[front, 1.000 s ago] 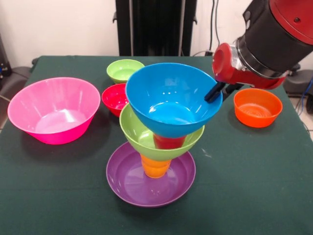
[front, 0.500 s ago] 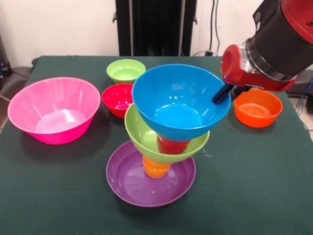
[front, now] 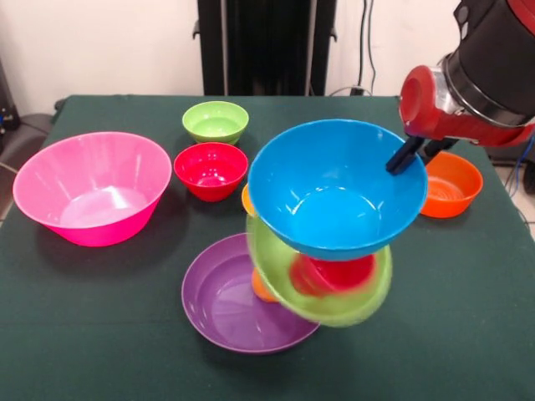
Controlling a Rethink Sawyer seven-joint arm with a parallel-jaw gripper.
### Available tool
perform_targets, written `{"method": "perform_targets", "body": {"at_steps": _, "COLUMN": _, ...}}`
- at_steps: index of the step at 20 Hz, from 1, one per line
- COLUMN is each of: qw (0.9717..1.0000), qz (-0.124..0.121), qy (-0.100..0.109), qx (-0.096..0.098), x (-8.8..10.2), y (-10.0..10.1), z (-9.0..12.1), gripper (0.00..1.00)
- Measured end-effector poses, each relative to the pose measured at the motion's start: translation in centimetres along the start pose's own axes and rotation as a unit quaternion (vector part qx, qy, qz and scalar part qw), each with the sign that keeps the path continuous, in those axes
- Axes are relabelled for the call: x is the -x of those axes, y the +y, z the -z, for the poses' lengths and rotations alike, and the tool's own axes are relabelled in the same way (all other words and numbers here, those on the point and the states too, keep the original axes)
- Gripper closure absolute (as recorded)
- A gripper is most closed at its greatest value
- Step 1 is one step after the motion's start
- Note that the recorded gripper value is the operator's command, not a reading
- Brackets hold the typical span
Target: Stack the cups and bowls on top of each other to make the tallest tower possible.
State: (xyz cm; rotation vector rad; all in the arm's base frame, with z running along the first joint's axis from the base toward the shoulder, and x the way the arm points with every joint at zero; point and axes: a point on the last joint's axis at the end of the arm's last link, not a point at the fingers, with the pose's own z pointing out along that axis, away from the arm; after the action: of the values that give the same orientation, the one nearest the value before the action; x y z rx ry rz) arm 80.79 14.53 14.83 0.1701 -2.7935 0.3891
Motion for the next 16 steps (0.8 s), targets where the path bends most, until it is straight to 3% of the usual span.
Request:
{"method": "perform_targets", "body": {"at_steps": 7, "qw": 0.9999, "qz": -0.002, "qy": -0.015, "qx": 0.005, "x": 0.5, "y": 0.0, "z": 1.2, "gripper": 1.0}}
{"method": "perform_targets", "body": {"at_steps": 16, "qw": 0.9999, "qz": -0.003, "qy": -0.016, "qx": 0.002, "x": 0.2, "y": -0.2, "z": 1.5, "gripper": 1.0}}
